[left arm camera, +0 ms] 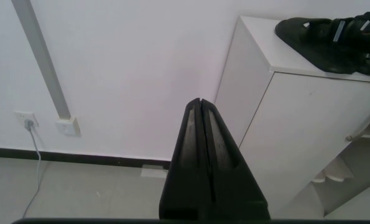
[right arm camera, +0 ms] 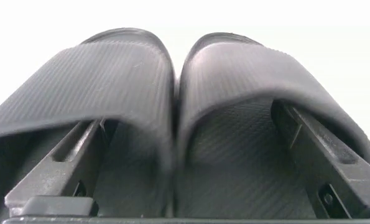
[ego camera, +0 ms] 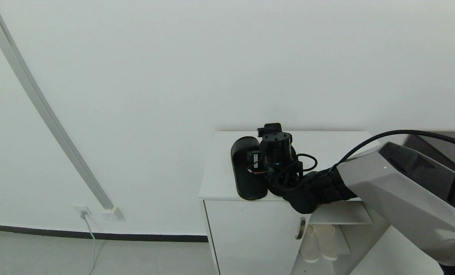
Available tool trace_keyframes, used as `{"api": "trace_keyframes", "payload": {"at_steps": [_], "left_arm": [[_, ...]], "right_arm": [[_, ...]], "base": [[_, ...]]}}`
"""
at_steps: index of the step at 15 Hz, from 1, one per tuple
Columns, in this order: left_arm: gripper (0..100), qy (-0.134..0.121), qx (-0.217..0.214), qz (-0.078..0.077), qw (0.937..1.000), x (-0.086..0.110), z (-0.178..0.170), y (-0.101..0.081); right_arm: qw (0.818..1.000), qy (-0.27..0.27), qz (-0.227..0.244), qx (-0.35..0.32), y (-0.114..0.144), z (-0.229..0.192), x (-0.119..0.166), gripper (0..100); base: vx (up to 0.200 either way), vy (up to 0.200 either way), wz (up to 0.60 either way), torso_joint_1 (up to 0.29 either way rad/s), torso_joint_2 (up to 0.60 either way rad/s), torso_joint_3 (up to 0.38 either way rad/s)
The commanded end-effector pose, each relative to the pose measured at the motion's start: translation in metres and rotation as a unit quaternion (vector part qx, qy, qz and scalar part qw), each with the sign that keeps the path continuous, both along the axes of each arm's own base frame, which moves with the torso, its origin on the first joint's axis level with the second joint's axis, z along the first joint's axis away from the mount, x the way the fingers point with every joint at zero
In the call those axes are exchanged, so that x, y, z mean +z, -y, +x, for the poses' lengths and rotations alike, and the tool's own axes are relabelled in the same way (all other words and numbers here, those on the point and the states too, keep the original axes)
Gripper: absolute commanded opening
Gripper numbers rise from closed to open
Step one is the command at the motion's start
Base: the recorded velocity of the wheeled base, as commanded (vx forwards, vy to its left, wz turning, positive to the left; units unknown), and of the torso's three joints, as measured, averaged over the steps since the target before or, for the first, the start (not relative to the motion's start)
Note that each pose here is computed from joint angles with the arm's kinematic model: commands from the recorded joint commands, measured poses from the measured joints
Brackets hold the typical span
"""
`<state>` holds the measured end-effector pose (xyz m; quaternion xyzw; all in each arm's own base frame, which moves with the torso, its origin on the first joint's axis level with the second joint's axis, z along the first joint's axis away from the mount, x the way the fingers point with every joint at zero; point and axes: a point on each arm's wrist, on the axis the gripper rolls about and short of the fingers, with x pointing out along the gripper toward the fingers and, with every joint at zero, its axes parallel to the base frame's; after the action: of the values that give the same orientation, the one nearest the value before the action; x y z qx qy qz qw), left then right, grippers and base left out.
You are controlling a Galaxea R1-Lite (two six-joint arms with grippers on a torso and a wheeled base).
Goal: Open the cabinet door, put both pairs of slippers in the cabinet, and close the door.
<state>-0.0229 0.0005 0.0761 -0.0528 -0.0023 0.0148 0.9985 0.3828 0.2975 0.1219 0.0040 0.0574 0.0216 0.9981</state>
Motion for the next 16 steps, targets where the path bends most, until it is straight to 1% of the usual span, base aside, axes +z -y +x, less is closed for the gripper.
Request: {"api": "trace_keyframes", "payload": {"at_steps": [1,2,3,11,14,16], "left_arm": [[0,0.000,0.000,0.000,1.0000,0.000,0.000,0.000],[0,0.000,0.000,0.000,1.0000,0.000,0.000,0.000],[0,-0.001,0.000,0.000,1.0000,0.000,0.000,0.000],[0,-0.001,0.000,-0.001,1.0000,0.000,0.000,0.000],[0,-0.001,0.000,0.000,1.0000,0.000,0.000,0.000],[0,0.000,0.000,0.000,1.0000,0.000,0.000,0.000]], "right_arm": [[1.000,-0.004,-0.002,-0.002,-0.002,0.004,-0.008,100],[1.000,-0.005,-0.001,-0.002,-0.002,0.004,-0.010,100],[1.000,-0.004,0.001,-0.001,-0.003,0.004,-0.010,0],[1.000,0.007,0.007,0.003,0.001,-0.007,0.011,0],[1.000,0.010,0.010,0.014,0.010,-0.027,0.032,0],[0.999,0.005,0.010,0.042,0.018,-0.043,0.042,0]], "base": [[0.000,0.000,0.00,0.000,0.00,0.000],[0.000,0.000,0.00,0.000,0.00,0.000],[0.000,0.000,0.00,0.000,0.00,0.000],[0.000,0.000,0.00,0.000,0.00,0.000],[0.000,0.000,0.00,0.000,0.00,0.000],[0.000,0.000,0.00,0.000,0.00,0.000]]}}
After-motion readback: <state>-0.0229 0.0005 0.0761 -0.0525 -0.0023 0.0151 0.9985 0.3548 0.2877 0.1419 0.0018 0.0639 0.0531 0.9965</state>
